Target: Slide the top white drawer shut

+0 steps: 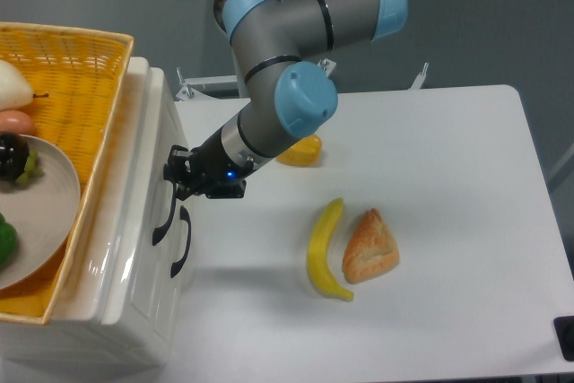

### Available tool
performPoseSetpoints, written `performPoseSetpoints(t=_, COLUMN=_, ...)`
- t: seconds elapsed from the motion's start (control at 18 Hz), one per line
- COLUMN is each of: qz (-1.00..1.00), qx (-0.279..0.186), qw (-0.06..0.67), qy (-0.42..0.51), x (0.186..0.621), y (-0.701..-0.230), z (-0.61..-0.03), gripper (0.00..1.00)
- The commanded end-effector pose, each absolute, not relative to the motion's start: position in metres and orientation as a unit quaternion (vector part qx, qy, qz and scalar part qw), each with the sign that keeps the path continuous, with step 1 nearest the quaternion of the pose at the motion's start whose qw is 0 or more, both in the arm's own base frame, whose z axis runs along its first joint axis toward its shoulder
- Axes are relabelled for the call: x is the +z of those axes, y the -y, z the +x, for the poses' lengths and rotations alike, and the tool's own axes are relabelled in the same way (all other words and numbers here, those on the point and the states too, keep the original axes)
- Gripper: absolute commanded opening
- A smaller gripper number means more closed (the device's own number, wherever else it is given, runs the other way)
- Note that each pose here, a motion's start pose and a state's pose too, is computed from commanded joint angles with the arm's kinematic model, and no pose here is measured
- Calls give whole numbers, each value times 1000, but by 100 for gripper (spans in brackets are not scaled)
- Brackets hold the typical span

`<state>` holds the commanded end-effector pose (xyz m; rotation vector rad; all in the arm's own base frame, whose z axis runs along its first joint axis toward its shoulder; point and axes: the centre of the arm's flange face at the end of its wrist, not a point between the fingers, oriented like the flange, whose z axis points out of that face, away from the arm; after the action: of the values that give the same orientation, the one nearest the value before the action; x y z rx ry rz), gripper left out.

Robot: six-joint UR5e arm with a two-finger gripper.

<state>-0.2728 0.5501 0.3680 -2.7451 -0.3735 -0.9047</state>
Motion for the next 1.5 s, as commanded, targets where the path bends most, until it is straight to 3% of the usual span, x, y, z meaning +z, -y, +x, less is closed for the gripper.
performPoseSetpoints(t=0.39, qz=-938, qx=-306, qw=114, qy=117, x=366, y=-557, z=-265, gripper=5)
performPoseSetpoints(t=0.78, qz=-938, qx=-285, qw=126, qy=152, x=369, y=-528, z=-318, gripper=19)
performPoseSetpoints(t=1.06, qz=-947, qx=-228, qw=128, qy=186, x=372, y=-492, z=-374, gripper=28)
performPoseSetpoints(t=1.17, qz=-953, qx=-196, qw=123, qy=196, x=371, y=-479, z=-396, gripper=38)
performPoseSetpoints(t=1.33, qz=-960, qx=-150, qw=107, qy=213, x=367, y=-457, z=-425, gripper=40)
performPoseSetpoints(t=1.5, qz=-963, qx=-124, qw=102, qy=217, x=361, y=-438, z=-449, gripper=49)
